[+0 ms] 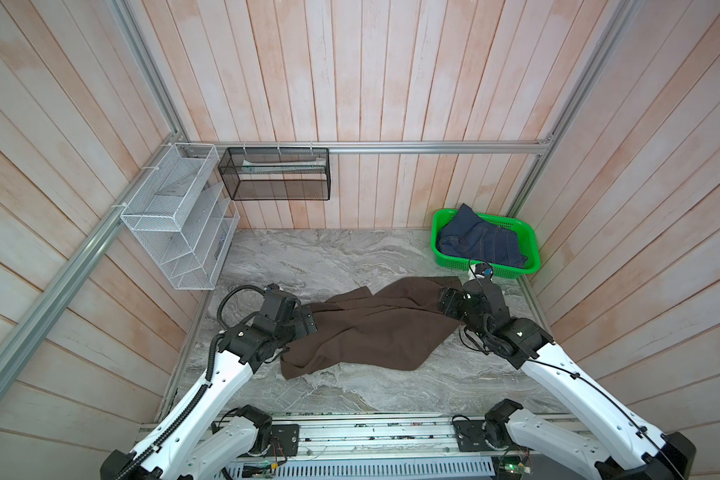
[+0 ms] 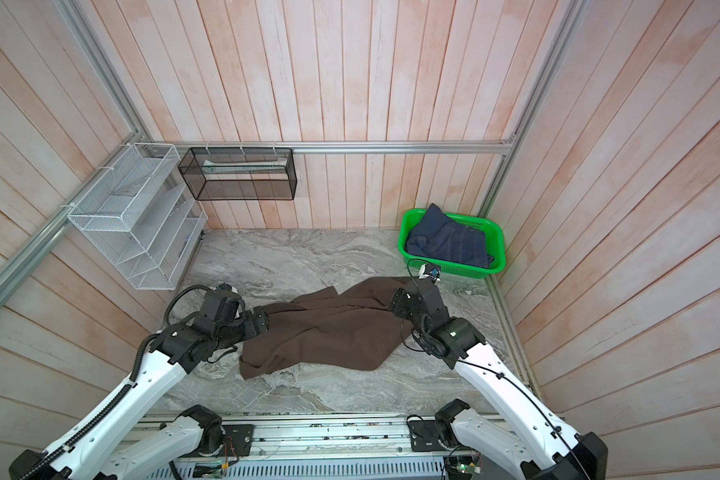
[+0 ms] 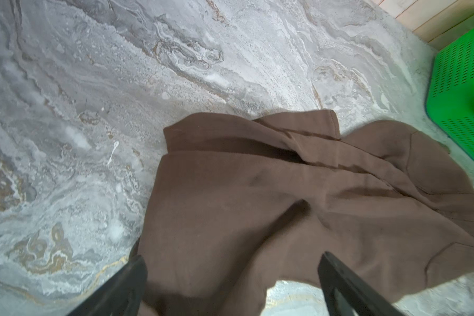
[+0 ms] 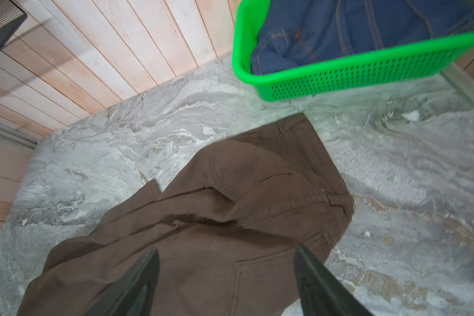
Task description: Fold and stack the trousers
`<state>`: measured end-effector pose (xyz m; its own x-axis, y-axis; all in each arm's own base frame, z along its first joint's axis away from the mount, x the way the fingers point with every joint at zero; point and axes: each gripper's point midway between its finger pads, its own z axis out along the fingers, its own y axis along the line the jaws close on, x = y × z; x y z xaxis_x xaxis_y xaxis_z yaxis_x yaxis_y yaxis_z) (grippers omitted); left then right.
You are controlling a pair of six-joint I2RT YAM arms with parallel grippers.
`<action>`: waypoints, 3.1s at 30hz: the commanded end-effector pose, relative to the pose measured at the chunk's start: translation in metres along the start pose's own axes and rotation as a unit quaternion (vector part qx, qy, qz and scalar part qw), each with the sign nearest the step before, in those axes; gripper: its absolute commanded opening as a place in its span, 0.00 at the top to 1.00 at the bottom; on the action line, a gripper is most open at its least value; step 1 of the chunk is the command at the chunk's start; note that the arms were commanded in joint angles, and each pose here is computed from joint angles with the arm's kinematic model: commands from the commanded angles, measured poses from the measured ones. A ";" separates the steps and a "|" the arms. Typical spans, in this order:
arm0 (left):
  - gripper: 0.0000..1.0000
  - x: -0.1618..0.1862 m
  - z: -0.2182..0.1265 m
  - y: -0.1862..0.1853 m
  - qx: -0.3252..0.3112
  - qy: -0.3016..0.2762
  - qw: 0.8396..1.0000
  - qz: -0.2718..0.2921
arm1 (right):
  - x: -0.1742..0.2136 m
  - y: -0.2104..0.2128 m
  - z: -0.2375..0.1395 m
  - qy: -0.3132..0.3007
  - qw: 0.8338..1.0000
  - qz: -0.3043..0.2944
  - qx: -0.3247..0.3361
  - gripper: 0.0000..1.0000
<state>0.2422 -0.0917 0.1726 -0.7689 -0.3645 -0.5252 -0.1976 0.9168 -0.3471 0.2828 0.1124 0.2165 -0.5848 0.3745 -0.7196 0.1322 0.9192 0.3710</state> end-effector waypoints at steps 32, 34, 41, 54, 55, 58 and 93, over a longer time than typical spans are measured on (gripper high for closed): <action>0.81 0.087 0.056 -0.001 0.123 0.088 0.978 -0.143 | 0.107 -0.053 0.043 0.034 0.973 0.194 -0.121 0.28; 0.98 0.082 0.050 -0.001 0.123 0.080 0.980 -0.137 | 0.105 -0.053 0.046 0.033 0.973 0.194 -0.122 0.37; 1.00 0.039 -0.007 -0.006 0.118 0.004 0.989 -0.084 | 0.088 -0.046 0.040 0.037 0.980 0.165 -0.109 1.00; 1.00 -0.035 -0.145 -0.023 0.136 -0.115 0.984 -0.010 | -0.023 -0.031 -0.107 -0.018 0.993 0.104 -0.059 1.00; 1.00 -0.039 -0.148 -0.027 0.137 -0.116 0.984 -0.001 | -0.029 -0.028 -0.110 -0.019 0.993 0.100 -0.060 1.00; 1.00 -0.046 -0.135 -0.039 0.135 -0.107 0.985 0.021 | -0.040 -0.014 -0.096 -0.008 0.994 0.088 -0.058 1.00; 0.13 -0.020 0.030 0.007 0.032 0.053 0.998 0.014 | 0.088 -0.089 0.060 0.143 0.977 0.151 0.048 0.43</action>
<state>0.2861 -0.0804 0.1709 -0.8118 -0.3166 -0.4907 -0.1393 0.9210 -0.3637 0.2486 0.0703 0.0773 -0.7373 0.5749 -0.3547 0.4356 0.8060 0.4009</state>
